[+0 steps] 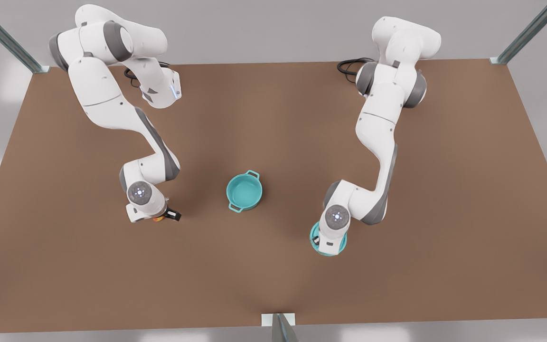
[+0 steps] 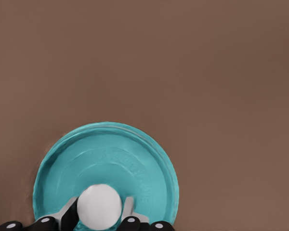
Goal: Open the pot lid and put the potato into the pot
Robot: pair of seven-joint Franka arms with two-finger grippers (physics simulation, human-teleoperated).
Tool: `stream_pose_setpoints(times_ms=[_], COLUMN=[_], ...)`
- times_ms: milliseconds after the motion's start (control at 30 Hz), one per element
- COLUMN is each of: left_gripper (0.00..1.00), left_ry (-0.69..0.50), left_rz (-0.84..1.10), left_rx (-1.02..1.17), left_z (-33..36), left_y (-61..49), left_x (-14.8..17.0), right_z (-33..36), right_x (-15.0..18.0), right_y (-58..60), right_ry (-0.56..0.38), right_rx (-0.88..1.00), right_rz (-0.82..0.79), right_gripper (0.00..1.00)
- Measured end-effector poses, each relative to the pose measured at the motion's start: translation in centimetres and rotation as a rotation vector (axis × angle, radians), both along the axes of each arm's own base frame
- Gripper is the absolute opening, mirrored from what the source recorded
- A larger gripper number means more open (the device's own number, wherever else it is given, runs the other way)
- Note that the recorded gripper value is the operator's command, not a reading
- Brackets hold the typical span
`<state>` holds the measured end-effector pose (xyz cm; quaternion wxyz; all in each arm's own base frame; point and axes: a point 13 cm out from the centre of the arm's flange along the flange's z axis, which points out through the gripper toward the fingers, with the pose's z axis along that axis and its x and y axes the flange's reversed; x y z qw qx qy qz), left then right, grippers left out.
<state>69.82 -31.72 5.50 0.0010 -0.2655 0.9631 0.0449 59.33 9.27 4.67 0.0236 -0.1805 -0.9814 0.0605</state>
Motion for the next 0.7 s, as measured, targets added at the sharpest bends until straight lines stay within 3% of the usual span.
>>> stream_pose_setpoints(times_ms=[133, 267, 367, 433, 500, 633, 700], left_gripper=[1.00, 1.00, 1.00, 1.00, 1.00, 1.00, 1.00], left_ry=[-0.019, -0.009, 0.004, -0.011, -0.044, -0.083, -0.071], left_rz=[-0.046, 0.054, 0.041, -0.012, -0.097, -0.174, -0.236], left_rx=[0.010, -0.069, -0.135, -0.156, -0.151, -0.187, -0.195], left_z=[3.4, 19.5, 31.1, 35.7, 38.4, 39.4, 39.2], left_y=[2.5, 16.7, 23.8, 25.6, 25.1, 25.5, 24.0], left_x=[1.7, 4.6, -1.6, -6.1, -6.8, -5.7, -6.1], right_z=[-0.9, -1.8, -1.9, -1.9, -1.8, -1.7, -1.7], right_x=[-0.2, -0.8, -0.7, -0.6, -0.5, -0.4, -0.4], right_y=[-0.1, -0.5, -0.5, -0.4, -0.3, -0.3, -0.3], right_ry=[0.006, 0.013, 0.007, 0.004, 0.000, -0.004, -0.005], right_rx=[-0.003, -0.002, 0.000, 0.001, 0.003, 0.006, 0.006], right_rz=[0.003, 0.000, -0.001, -0.001, -0.002, -0.003, -0.003], right_gripper=[1.00, 1.00, 1.00, 0.92, 0.77, 0.67, 0.67])
